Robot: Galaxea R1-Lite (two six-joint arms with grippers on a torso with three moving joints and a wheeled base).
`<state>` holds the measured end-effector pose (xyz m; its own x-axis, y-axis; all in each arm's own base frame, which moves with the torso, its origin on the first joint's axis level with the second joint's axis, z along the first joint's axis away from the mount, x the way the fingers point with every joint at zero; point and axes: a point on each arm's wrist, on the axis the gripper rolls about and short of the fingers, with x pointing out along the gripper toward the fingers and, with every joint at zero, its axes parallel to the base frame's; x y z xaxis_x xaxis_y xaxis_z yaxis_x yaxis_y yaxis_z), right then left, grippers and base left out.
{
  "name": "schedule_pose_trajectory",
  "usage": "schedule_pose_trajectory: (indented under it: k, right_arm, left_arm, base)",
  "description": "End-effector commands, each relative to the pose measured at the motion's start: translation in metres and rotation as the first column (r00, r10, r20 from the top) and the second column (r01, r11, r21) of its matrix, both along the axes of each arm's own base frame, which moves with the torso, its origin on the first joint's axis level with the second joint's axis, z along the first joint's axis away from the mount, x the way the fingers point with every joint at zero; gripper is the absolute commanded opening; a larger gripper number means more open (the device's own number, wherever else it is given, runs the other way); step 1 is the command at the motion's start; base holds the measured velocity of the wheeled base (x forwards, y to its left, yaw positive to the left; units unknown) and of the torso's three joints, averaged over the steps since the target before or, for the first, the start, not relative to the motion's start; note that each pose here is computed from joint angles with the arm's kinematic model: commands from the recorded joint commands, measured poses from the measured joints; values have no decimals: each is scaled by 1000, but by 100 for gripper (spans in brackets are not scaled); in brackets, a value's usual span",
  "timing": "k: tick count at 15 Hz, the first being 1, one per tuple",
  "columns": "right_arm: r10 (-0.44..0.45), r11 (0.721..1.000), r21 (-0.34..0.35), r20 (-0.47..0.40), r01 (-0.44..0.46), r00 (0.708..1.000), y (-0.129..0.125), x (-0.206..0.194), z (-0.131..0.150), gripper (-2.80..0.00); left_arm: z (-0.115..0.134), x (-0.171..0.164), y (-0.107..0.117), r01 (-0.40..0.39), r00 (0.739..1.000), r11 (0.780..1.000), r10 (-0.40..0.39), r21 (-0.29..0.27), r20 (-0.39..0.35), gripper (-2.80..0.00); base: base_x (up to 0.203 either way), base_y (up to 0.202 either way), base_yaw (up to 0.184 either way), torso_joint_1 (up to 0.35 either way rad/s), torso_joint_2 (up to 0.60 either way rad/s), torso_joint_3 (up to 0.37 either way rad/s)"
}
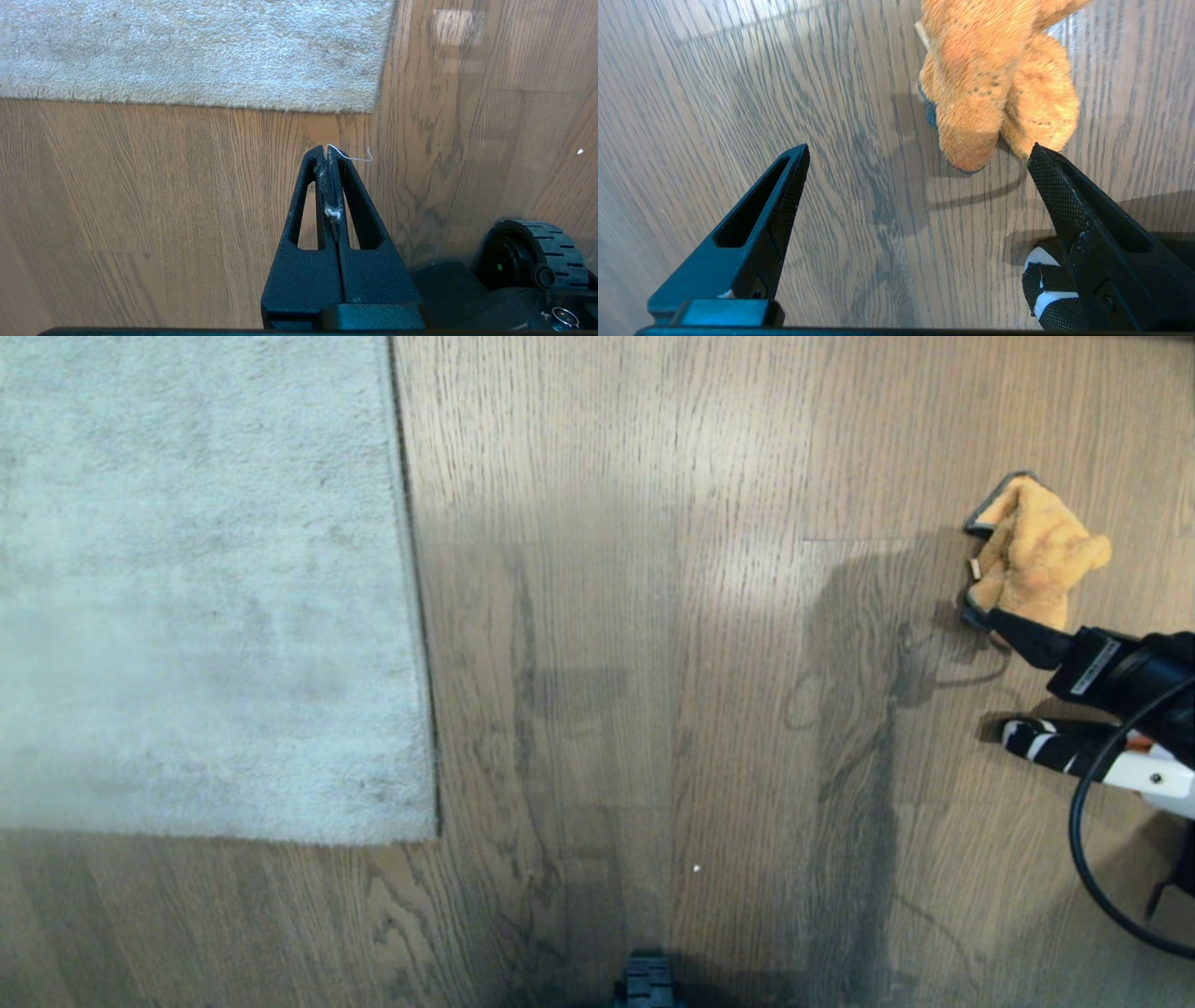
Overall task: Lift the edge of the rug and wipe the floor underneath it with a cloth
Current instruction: Pick up the rag
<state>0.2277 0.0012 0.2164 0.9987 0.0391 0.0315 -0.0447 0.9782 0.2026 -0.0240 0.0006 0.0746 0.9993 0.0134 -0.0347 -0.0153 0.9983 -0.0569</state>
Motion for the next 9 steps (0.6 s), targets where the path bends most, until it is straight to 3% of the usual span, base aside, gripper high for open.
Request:
schedule_pose_trajectory:
  k: [1, 5, 9]
  right_arm:
    - [-1, 1000, -14, -8, 1, 1000, 0, 5, -2, 0]
    - [-1, 1000, -19, -34, 1, 999, 0, 12, -9, 0]
    - [-2, 1000, -18, 41, 3, 999, -1, 26, -5, 0]
  left_arm:
    - [0, 0, 0, 0, 1000, 1000, 0, -1, -1, -280]
    - [0, 0, 0, 0, 1000, 1000, 0, -1, -1, -280]
    - [0, 0, 0, 0, 1000, 1000, 0, -1, -1, -280]
  base:
    - [0, 0, 0, 0, 0, 0]
    - [0, 0, 0, 0, 0, 0]
    - [0, 0, 0, 0, 0, 0]
